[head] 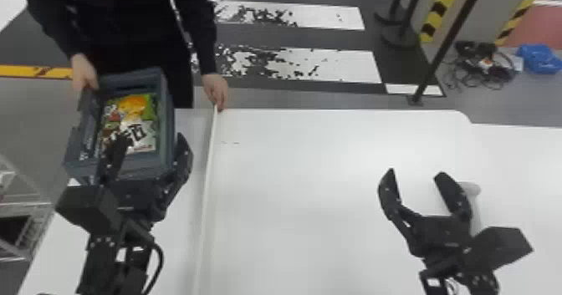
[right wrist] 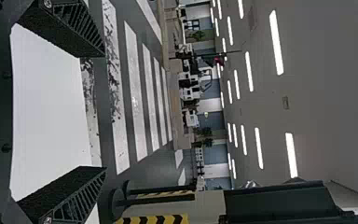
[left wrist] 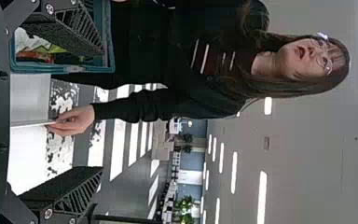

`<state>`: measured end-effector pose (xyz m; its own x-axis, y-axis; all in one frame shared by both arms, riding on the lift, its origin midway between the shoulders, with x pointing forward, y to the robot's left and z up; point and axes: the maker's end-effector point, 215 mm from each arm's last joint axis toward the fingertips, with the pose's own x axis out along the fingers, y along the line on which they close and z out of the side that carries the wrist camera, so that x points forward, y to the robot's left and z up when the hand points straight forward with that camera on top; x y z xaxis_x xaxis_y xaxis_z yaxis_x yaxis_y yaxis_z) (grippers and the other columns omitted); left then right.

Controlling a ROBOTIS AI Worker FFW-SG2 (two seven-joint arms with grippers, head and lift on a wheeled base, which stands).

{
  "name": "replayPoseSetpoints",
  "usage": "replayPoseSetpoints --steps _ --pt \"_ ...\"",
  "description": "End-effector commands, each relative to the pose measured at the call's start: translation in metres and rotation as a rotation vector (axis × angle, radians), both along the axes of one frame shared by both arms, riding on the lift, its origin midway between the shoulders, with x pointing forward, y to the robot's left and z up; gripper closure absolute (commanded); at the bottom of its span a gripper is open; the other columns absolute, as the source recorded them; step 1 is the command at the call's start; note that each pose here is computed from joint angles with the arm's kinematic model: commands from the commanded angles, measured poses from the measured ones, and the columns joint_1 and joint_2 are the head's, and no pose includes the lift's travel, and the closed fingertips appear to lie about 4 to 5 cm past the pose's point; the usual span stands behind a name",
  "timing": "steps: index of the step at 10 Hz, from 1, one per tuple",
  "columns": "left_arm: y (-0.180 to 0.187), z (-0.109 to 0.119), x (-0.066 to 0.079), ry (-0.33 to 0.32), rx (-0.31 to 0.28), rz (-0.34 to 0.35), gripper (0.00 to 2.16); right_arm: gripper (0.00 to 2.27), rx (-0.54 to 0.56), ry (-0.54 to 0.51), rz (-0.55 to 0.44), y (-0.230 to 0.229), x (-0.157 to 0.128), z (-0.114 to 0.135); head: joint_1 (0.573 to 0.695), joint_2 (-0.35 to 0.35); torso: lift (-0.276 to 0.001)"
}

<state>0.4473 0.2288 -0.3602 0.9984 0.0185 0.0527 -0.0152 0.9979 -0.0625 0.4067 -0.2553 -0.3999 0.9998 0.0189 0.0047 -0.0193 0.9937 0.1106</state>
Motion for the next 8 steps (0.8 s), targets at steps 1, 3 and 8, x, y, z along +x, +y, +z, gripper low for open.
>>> replayPoseSetpoints --steps 1,3,8 --pt "0.004 -0.003 0.000 0.009 -0.027 0.011 0.11 0.05 -0.033 0.052 -0.001 0.005 -0.001 -0.011 0.695 -0.038 -0.029" --pt "0.006 -0.007 -0.002 0.019 -0.038 0.024 0.03 0.05 -0.020 0.146 -0.023 0.006 0.000 -0.030 0.695 -0.026 -0.029" --pt "-0.003 -0.037 -0.002 0.095 -0.012 -0.005 0.00 0.02 -0.016 0.156 -0.037 0.015 -0.001 -0.034 0.695 -0.016 -0.029"
